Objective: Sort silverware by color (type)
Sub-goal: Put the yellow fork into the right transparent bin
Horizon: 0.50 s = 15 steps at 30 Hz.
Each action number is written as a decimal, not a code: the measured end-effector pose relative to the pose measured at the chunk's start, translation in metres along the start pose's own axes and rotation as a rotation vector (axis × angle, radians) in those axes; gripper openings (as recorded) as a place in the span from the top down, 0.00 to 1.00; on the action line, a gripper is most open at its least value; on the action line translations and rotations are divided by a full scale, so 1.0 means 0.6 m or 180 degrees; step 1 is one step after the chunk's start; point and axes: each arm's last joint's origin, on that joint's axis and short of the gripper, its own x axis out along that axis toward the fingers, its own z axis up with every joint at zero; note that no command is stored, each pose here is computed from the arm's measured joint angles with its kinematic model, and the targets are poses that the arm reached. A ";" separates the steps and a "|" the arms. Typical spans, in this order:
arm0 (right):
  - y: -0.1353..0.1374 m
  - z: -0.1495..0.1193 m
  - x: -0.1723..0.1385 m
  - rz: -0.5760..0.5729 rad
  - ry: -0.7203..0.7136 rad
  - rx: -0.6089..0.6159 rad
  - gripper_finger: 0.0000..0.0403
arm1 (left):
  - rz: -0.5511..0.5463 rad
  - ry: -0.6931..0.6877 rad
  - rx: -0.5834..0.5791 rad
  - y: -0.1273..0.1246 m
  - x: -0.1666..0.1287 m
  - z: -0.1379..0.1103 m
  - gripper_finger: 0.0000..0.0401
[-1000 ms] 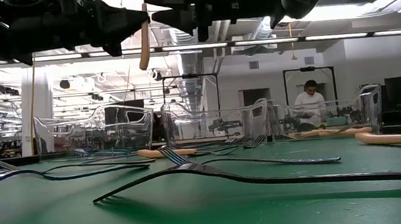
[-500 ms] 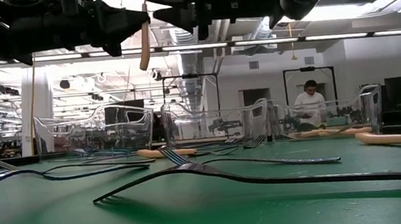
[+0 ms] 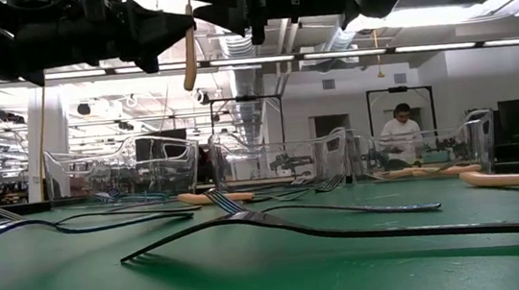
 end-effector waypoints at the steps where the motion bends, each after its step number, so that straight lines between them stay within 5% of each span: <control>1: 0.000 0.000 0.000 0.0001 0.0004 0.0000 0.39 | 0.0000 0.0000 -0.0001 0.000 0.000 0.000 0.94; 15: -0.002 0.000 0.000 -0.0007 -0.0001 0.0028 0.53 | 0.0003 -0.0018 0.0005 0.000 0.000 0.001 0.94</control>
